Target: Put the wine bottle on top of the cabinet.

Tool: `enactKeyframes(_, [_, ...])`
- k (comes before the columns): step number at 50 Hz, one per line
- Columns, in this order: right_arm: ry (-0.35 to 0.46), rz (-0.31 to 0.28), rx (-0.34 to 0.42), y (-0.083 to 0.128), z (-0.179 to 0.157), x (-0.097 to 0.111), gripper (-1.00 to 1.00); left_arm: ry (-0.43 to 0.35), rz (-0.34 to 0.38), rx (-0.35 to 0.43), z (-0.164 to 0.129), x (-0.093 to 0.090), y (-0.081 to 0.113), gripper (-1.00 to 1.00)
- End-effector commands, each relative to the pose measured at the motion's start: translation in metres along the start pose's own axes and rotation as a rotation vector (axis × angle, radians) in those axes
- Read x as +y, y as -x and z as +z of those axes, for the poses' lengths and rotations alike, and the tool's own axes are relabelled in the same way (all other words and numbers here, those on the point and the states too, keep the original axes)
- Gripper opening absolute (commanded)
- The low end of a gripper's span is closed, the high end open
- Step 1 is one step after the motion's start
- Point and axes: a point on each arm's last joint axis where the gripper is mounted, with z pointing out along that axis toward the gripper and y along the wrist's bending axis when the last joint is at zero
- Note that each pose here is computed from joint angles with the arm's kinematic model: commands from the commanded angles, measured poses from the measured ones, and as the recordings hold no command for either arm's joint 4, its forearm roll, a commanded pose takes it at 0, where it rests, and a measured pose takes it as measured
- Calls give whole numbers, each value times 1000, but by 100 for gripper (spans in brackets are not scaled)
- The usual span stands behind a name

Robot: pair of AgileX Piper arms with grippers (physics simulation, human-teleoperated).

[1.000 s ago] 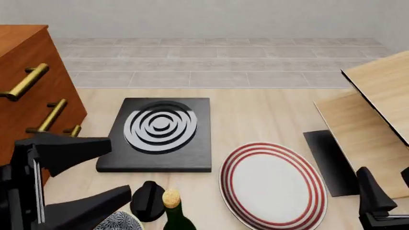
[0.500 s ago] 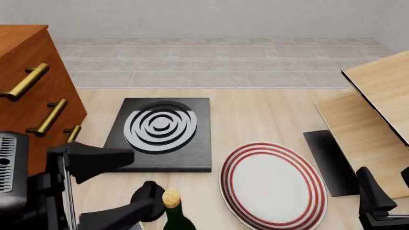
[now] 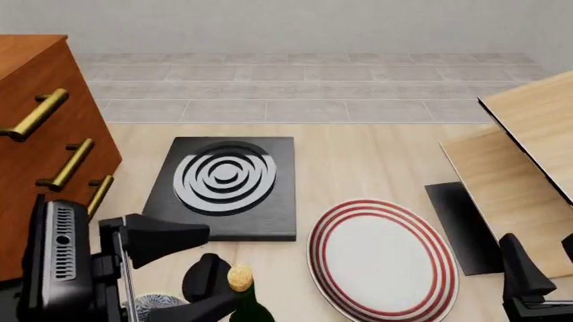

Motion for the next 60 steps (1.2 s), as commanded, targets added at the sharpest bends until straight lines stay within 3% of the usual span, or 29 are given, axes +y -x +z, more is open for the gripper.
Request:
enactKeyframes(1, [0, -5, -3, 0, 0, 0, 100, -12, -13, 28, 12, -2, -7, 100])
enactKeyframes(60, [0, -2, -1, 0, 0, 0, 100, -9, -22, 80, 34, -2, -27, 100])
